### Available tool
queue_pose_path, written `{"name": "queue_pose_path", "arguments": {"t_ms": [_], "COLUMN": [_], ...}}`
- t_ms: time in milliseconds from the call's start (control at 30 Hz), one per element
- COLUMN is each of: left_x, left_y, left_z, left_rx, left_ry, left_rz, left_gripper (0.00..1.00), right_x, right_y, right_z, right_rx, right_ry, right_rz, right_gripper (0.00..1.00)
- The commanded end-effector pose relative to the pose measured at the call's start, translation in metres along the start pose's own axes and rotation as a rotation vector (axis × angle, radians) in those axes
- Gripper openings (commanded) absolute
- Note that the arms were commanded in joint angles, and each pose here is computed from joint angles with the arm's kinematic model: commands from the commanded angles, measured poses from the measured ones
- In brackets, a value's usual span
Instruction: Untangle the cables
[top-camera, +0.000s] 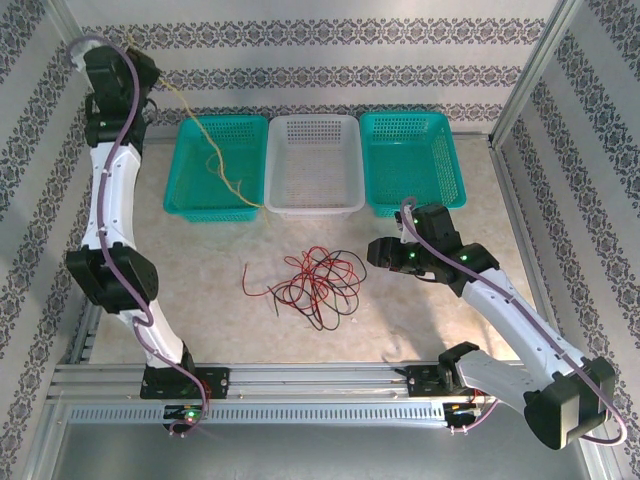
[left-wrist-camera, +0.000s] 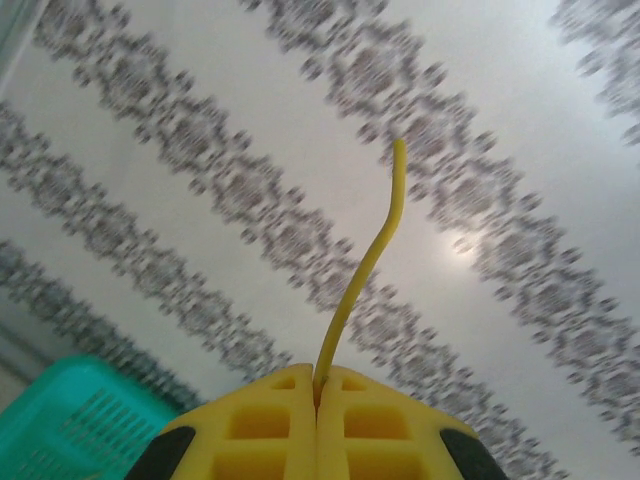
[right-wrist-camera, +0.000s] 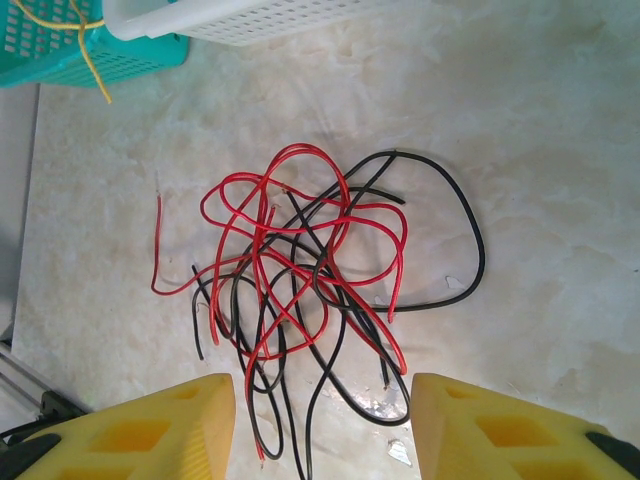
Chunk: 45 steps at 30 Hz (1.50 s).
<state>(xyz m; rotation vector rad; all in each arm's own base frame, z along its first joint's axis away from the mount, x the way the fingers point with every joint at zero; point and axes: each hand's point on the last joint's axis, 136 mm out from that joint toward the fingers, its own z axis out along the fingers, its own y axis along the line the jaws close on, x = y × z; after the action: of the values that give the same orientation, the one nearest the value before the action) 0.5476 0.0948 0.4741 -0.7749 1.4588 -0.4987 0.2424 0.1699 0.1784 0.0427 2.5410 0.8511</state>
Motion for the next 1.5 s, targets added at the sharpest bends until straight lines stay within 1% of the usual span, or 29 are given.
{"name": "queue_pose_path", "arguments": {"t_ms": [0,133,367,433,567,667,833,1000,1100,1200,1333,1400,1467], "left_x": [-0.036,-0.033,-0.016,-0.003,0.041,0.057,0.054,0.033,0.021,0.019,0.033,0.034,0.038], "left_y": [-0.043,-0.040,-0.026,-0.018,0.008,0.025,0.041,0.031,0.034,0.039,0.055,0.063,0.065], "left_z": [-0.017,-0.008,0.012,0.020,0.038,0.040,0.036,0.027,0.018,0.012,0.015,0.013,0.016], "left_rx": [0.096,0.066,0.021,0.012,-0.029,-0.073,-0.142,-0.141,-0.196,-0.243,-0.278,-0.309,-0.304], "left_ry": [-0.073,-0.058,0.010,0.052,0.191,0.240,0.234,0.180,0.169,0.188,0.252,0.264,0.278], "left_rz": [0.005,0.043,0.095,0.098,0.145,0.191,0.250,0.248,0.267,0.323,0.385,0.421,0.444], "left_gripper": [0.00,0.00,0.00,0.00,0.00,0.00,0.00,0.00,0.00,0.00,0.00,0.00,0.00], "right_x": [-0.003,-0.007,-0.015,-0.017,-0.020,-0.021,-0.022,-0.026,-0.029,-0.031,-0.030,-0.030,-0.030], "right_y": [0.001,0.003,0.007,0.009,0.009,0.009,0.008,0.012,0.014,0.015,0.017,0.017,0.018], "right_z": [0.003,0.005,0.008,0.009,0.011,0.010,0.013,0.016,0.017,0.018,0.019,0.018,0.017], "right_rx": [0.000,-0.005,-0.003,-0.004,0.004,0.006,0.009,0.002,-0.001,-0.002,-0.004,-0.002,-0.002], "right_ry": [-0.010,-0.006,0.005,0.009,0.018,0.022,0.029,0.033,0.035,0.039,0.043,0.045,0.049], "right_rz": [0.016,0.009,-0.009,-0.012,-0.021,-0.021,-0.013,-0.007,-0.009,-0.011,-0.013,-0.015,-0.020], "right_gripper": [0.50,0.50,0.50,0.50,0.50,0.50,0.50,0.50,0.50,0.50,0.50,0.50,0.50]}}
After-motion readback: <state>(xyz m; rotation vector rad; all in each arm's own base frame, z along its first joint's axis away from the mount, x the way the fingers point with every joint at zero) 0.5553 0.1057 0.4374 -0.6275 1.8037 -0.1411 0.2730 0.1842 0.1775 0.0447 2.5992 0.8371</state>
